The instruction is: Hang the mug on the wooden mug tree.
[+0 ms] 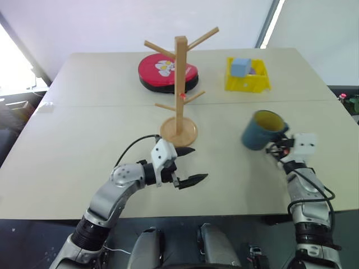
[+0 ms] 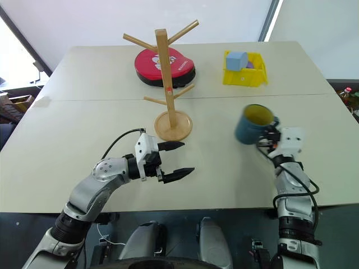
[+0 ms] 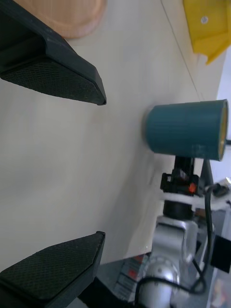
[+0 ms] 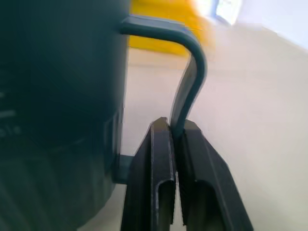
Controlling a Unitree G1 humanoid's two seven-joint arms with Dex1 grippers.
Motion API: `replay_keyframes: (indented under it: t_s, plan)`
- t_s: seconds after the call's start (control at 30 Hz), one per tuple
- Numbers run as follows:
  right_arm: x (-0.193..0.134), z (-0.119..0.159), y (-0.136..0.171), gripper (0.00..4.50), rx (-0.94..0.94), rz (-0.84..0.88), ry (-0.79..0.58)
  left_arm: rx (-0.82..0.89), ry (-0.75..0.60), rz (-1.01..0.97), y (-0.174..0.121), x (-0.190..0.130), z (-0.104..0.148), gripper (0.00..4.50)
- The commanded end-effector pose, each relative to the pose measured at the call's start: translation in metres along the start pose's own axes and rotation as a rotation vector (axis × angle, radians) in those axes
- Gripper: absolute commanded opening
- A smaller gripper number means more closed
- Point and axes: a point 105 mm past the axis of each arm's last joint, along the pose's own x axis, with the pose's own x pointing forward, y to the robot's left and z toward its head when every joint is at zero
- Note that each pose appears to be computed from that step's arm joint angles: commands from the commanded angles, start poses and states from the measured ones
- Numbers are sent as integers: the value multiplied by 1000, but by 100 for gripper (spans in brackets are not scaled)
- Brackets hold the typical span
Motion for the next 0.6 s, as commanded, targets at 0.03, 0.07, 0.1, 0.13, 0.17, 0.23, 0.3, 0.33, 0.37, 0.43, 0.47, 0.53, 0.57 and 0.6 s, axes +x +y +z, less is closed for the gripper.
replay_keyframes:
  t_s: [0.03, 0.07, 0.1, 0.13, 0.17, 0.23, 0.3, 0.33, 0.37, 0.43, 0.47, 0.53, 0.57, 0.6]
  plan:
    - [2, 60, 48, 3, -200, 249, -153, 19, -14, 74, 15, -18, 4, 450]
    - [1, 69, 59, 3, -239, 300, -174, 21, -6, 89, 19, -22, 3, 450]
    - [0, 78, 69, 3, -275, 346, -193, 22, -1, 104, 23, -27, 2, 450]
    - [0, 87, 79, 3, -305, 385, -212, 24, 0, 117, 26, -32, 3, 450]
    - [0, 96, 87, 3, -327, 417, -233, 26, -2, 133, 31, -37, 4, 450]
    - [2, 113, 96, 3, -343, 443, -263, 30, -5, 159, 38, -46, 7, 450]
    - [4, 123, 99, 3, -366, 453, -274, 38, -4, 183, 45, -54, 9, 450]
    - [6, 126, 100, 3, -380, 456, -274, 44, -5, 194, 48, -57, 11, 450]
    - [7, 130, 99, 3, -389, 456, -274, 46, -11, 202, 50, -61, 13, 450]
    - [11, 137, 99, 3, -406, 458, -280, 49, -26, 217, 55, -67, 19, 450]
    - [13, 141, 99, 3, -416, 460, -282, 51, -33, 224, 57, -71, 22, 450]
    - [16, 148, 101, 3, -435, 469, -288, 52, -45, 237, 61, -77, 29, 450]
    - [17, 153, 103, 3, -445, 476, -293, 55, -49, 245, 64, -81, 32, 450]
    - [19, 156, 105, 3, -450, 478, -296, 56, -53, 252, 66, -85, 35, 450]
